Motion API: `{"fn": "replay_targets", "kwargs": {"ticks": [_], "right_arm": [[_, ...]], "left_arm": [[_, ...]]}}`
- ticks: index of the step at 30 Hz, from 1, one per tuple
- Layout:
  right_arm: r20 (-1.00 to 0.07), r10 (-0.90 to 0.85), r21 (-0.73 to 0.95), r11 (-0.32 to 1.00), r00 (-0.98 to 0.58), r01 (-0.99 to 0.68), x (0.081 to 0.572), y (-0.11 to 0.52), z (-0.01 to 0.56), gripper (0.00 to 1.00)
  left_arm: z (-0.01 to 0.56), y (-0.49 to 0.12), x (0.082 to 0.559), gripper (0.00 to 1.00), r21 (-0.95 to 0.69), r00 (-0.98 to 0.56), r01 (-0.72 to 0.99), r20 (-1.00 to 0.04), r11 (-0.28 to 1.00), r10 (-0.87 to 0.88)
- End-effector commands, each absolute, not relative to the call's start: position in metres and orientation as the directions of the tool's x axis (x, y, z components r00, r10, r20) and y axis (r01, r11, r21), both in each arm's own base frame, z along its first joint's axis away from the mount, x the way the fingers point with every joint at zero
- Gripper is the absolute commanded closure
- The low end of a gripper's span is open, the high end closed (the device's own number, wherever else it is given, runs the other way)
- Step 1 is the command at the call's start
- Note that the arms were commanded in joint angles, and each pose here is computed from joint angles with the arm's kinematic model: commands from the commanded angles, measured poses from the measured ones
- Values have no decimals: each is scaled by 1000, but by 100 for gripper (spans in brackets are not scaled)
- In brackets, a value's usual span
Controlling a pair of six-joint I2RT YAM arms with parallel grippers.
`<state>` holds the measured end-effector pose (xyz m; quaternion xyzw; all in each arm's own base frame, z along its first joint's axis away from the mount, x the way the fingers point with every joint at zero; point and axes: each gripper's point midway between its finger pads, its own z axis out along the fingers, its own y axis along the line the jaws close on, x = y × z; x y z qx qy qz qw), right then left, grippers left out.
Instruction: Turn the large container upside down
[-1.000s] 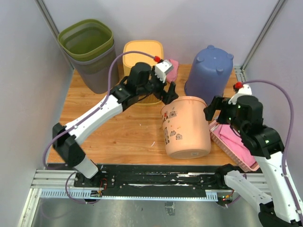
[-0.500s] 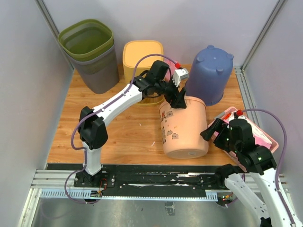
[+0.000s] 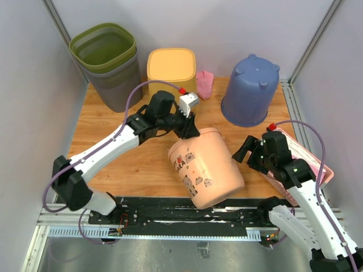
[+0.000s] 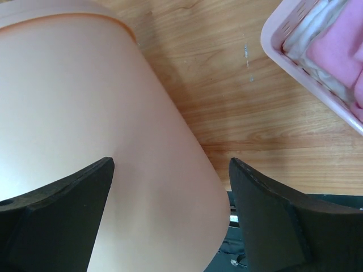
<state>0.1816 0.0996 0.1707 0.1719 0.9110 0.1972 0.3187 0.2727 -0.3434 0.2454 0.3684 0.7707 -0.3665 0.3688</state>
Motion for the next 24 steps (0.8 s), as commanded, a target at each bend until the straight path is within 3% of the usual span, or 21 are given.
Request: {"fn": "replay_targets", "kwargs": {"ticks": [1, 4, 7, 9, 13, 18, 24], "right_arm": [[-559, 396, 440, 886, -728, 145, 190, 96, 178, 16], [-581, 375, 414, 901, -723, 134, 193, 93, 182, 16], [-605, 354, 391, 912, -713, 122, 195, 89, 188, 16], [-616, 340, 369, 921, -711, 120, 193, 85, 190, 16], [-604, 327, 341, 930, -727, 135, 178, 76, 189, 16], [-534, 367, 351, 916, -762, 195, 142, 68, 185, 14], [-532, 481, 472, 852, -697, 228, 128, 70, 200, 13]], "left_arm": [[217, -304, 256, 82, -324, -568, 711, -787, 624, 239], [214, -289, 240, 85, -359, -591, 680, -785, 639, 188], [210, -280, 225, 65, -401, -624, 653, -766, 643, 155], [210, -281, 216, 60, -440, -642, 650, -754, 620, 139], [203, -281, 212, 73, -477, -683, 614, -721, 629, 121], [187, -271, 229, 99, -455, -712, 534, -697, 712, 89], [180, -248, 248, 100, -468, -729, 419, -684, 778, -20]]}}
